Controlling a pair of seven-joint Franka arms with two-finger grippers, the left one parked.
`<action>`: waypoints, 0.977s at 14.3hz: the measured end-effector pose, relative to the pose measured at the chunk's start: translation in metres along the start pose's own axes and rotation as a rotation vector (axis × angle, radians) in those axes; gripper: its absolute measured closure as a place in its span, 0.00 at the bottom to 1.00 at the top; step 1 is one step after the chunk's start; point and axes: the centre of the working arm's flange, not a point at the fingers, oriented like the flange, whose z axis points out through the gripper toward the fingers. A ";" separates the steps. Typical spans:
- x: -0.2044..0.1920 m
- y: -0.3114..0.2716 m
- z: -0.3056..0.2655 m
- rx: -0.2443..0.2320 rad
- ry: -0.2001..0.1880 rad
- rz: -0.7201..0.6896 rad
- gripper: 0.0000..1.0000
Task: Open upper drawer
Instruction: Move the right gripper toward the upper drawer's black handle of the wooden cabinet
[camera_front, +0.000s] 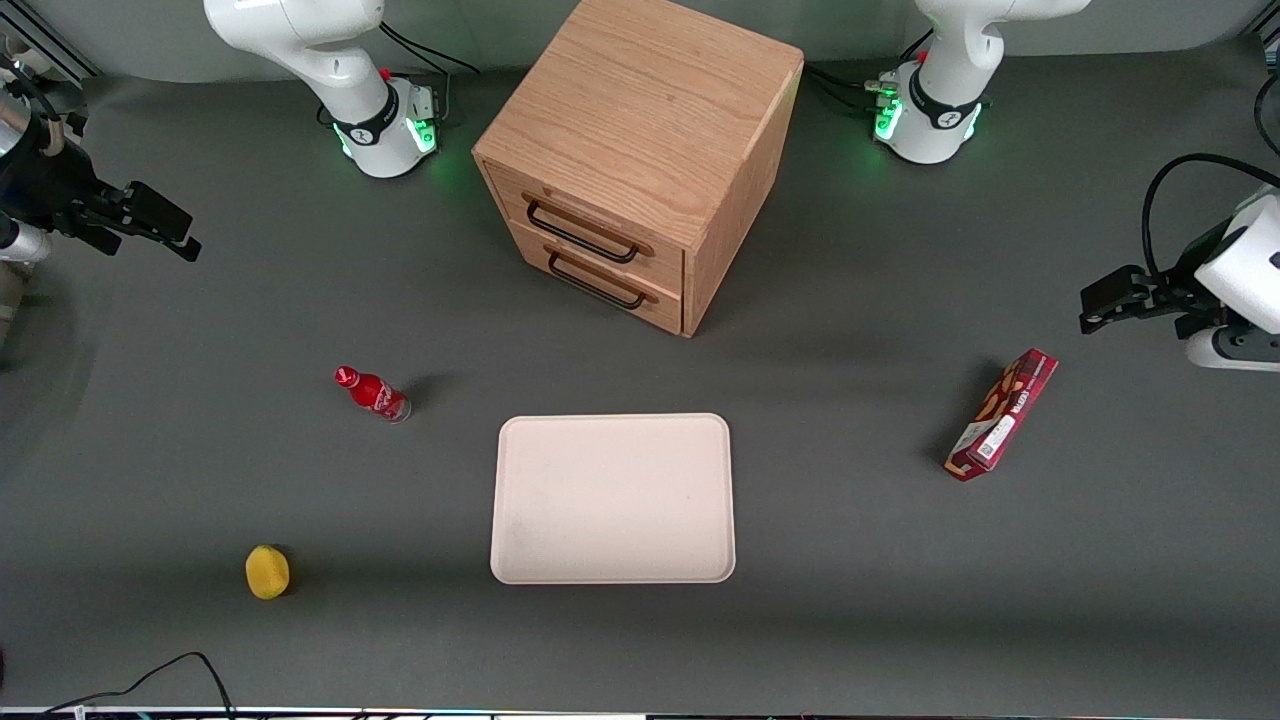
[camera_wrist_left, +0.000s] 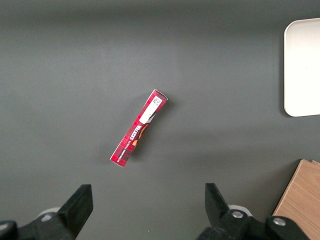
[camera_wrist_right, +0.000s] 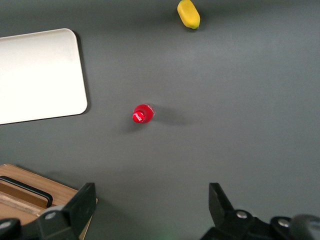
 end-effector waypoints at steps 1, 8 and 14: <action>0.000 0.000 0.000 0.000 0.000 0.000 0.00; -0.004 -0.003 -0.004 -0.001 -0.019 -0.008 0.00; -0.055 -0.134 -0.027 0.134 -0.094 -0.231 0.00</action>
